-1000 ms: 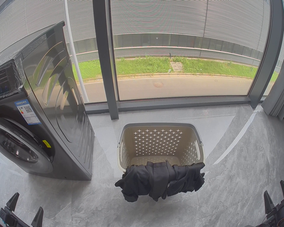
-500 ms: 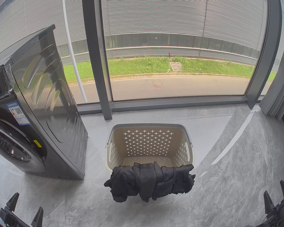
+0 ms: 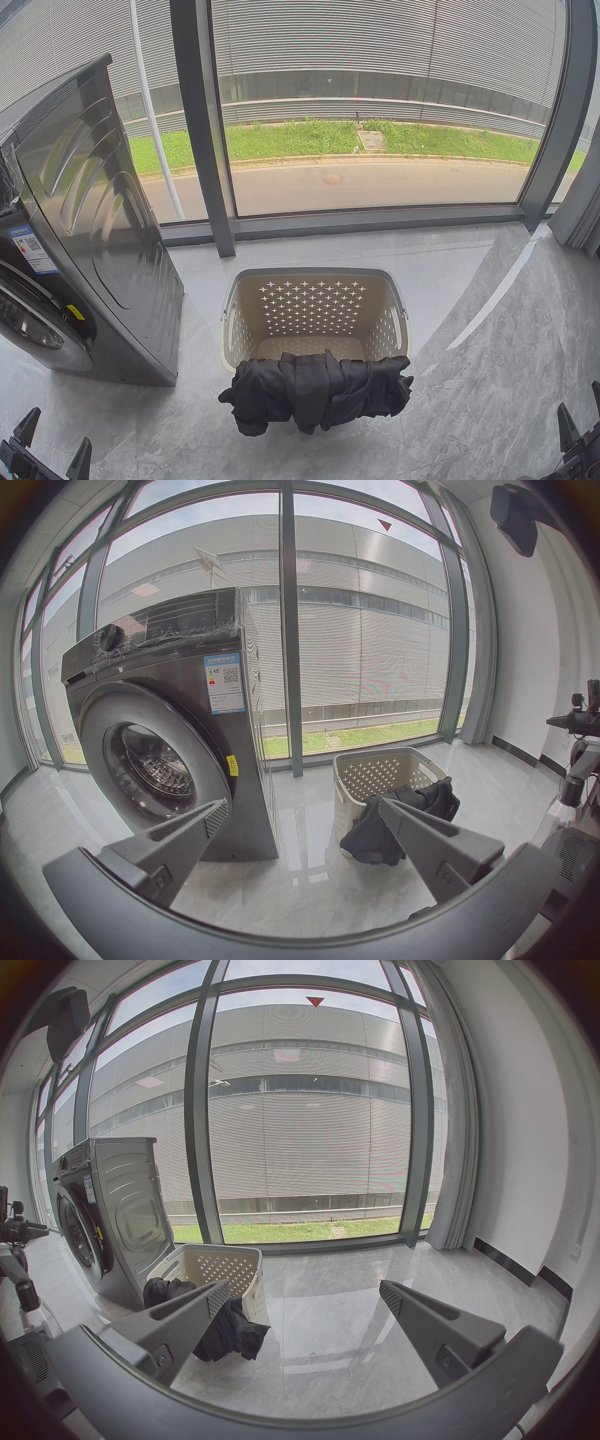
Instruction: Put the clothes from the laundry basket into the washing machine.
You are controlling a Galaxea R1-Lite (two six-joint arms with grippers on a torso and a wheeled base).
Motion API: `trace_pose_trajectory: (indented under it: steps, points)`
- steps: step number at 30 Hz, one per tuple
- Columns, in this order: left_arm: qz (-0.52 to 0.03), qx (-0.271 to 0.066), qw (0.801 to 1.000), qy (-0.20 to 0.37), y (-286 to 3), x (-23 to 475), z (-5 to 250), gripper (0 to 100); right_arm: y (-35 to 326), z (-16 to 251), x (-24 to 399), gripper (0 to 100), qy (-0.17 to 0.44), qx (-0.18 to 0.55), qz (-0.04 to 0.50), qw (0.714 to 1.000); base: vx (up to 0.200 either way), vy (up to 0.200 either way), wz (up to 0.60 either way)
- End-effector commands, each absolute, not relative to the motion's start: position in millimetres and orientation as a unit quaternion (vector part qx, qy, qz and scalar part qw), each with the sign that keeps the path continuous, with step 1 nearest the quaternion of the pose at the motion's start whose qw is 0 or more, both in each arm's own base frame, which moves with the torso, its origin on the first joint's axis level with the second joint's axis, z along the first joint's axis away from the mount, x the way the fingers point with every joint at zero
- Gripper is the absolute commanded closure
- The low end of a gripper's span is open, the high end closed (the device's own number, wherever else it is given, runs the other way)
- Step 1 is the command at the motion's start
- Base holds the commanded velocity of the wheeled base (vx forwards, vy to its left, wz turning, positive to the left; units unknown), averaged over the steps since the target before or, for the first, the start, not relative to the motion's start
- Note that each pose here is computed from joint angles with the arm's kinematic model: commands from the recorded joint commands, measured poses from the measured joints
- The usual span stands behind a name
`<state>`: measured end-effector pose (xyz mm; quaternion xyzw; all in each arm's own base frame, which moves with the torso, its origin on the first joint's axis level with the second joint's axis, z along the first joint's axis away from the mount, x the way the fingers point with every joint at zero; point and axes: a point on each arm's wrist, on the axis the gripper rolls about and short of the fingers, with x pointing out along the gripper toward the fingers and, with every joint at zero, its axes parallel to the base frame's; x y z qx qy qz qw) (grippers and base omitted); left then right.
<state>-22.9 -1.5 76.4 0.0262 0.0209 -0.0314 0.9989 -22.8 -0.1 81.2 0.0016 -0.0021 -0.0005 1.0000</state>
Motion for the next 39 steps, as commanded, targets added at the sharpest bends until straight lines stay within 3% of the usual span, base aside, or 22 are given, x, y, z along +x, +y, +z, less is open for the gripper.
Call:
trace_pose_trajectory:
  steps: [1, 9, 15, 24, 30, 39]
  points:
    - [-0.031, 0.026, 0.999, 0.021, -1.4, -22.9, 71.1, 0, -0.1, 76.0, -22.8, 0, -0.002, 0.002, -0.001, 1.0, 0.0, 0.0, 0.0]
    - [-0.032, 0.026, 0.999, 0.021, -1.5, -22.9, 71.1, 0, -0.1, 76.0, -22.8, 0, -0.002, 0.002, 0.0, 1.0, 0.0, 0.0, 0.0]
    - [-0.032, 0.026, 0.999, 0.021, -1.5, -22.9, 71.1, 0, -0.1, 76.0, -22.8, 0, -0.002, 0.002, -0.001, 1.0, 0.2, 0.0, 0.0]
    - [-0.031, 0.026, 0.999, 0.021, -1.4, -22.9, 71.1, 0, -0.1, 76.0, -22.8, 0, -0.002, 0.002, -0.001, 1.0, 0.0, 0.0, 0.0]
    - [-0.031, 0.025, 0.999, 0.021, -1.4, -22.9, 71.1, 0, -0.1, 76.0, -22.8, 0, -0.002, 0.002, -0.002, 1.0, 0.2, 0.0, 0.0]
    - [-0.031, 0.025, 0.999, 0.021, -1.4, -22.9, 71.1, 0, -0.1, 76.0, -22.8, 0, -0.002, 0.002, -0.001, 1.0, 0.0, 0.0, 0.0]
